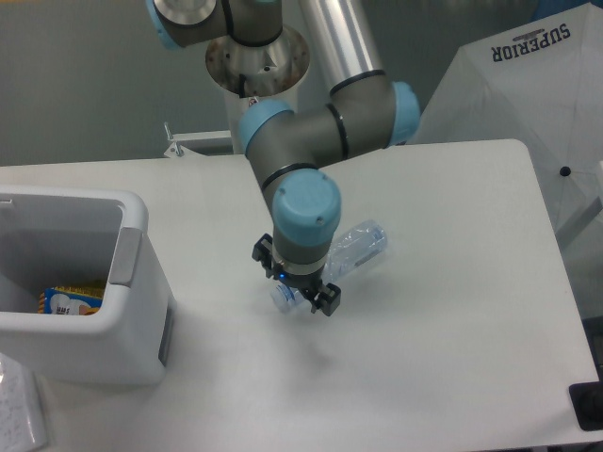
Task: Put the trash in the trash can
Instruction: 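Lower the gripper and grasp the bottle near its cap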
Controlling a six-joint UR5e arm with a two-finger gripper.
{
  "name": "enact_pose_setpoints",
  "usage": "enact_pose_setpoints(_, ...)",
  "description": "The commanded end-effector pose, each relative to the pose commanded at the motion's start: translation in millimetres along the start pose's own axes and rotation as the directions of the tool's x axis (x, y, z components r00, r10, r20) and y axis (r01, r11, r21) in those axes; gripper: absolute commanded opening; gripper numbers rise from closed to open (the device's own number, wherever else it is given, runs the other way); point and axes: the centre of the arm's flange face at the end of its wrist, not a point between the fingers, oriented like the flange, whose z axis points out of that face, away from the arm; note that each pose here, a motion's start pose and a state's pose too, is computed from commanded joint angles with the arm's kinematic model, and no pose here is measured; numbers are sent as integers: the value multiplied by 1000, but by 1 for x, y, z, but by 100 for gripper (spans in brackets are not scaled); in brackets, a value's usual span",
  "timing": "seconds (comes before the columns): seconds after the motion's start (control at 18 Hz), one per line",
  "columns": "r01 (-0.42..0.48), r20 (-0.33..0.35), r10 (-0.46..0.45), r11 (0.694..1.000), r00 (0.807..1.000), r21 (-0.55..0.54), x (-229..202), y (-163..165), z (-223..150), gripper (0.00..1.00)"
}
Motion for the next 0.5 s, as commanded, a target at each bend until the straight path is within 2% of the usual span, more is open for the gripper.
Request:
enact_pose_setpoints(0.33, -11, -13, 10, 999, 1000, -43, 1, -6, 21, 100)
enact_pose_setpoints(0.5, -38, 9, 39, 990, 999, -139, 11, -8, 39, 100)
